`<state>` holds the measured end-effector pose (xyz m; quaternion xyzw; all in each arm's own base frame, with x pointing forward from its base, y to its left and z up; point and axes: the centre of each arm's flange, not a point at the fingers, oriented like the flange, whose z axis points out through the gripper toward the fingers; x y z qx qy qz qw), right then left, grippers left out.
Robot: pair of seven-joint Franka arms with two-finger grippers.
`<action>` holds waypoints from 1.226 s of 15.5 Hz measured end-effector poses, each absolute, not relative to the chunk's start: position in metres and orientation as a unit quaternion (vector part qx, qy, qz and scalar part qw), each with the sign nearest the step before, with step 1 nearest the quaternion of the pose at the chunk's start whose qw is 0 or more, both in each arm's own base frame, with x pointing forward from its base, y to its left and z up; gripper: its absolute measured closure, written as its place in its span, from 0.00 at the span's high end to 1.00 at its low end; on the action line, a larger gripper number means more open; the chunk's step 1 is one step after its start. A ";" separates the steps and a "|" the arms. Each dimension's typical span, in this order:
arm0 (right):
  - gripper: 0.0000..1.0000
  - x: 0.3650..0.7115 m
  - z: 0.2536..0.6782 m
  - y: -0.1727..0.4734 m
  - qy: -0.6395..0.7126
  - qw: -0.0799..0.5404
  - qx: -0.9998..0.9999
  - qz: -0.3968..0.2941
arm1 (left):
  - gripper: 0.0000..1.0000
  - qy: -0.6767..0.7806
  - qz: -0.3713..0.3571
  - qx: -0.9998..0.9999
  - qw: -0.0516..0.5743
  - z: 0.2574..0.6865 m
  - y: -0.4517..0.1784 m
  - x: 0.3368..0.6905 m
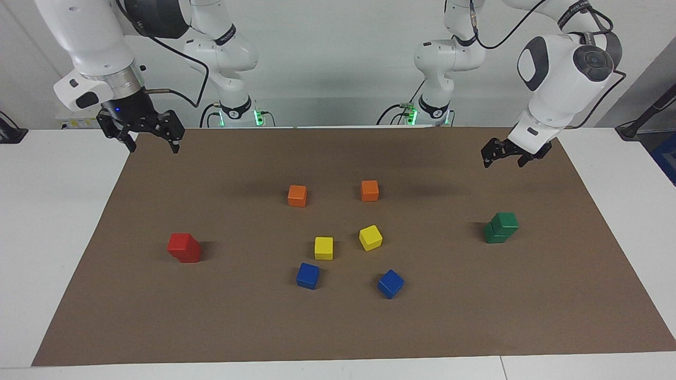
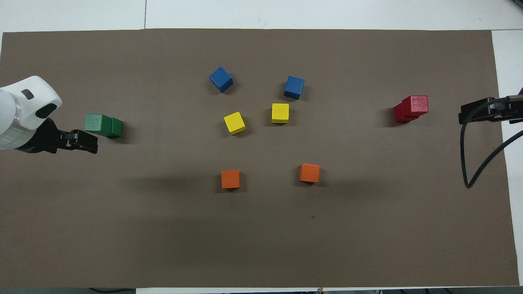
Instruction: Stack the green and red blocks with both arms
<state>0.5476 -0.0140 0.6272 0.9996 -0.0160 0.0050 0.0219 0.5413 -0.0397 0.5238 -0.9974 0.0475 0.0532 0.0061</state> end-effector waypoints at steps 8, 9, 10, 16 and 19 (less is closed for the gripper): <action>1.00 0.538 0.624 -0.014 -0.016 0.017 0.999 -0.024 | 1.00 0.049 0.053 -0.997 0.007 0.570 -0.048 0.538; 1.00 0.538 0.624 -0.016 -0.019 0.013 0.999 -0.024 | 1.00 0.048 0.055 -0.997 0.007 0.581 -0.048 0.536; 1.00 0.538 0.624 -0.020 -0.023 0.009 0.999 -0.025 | 1.00 0.047 0.054 -0.997 0.007 0.591 -0.047 0.535; 1.00 0.538 0.621 -0.023 -0.025 0.007 0.999 -0.027 | 1.00 0.045 0.050 -0.998 0.007 0.599 -0.044 0.535; 1.00 0.538 0.620 -0.023 -0.025 0.007 0.999 -0.028 | 1.00 0.044 0.050 -0.998 0.007 0.599 -0.044 0.535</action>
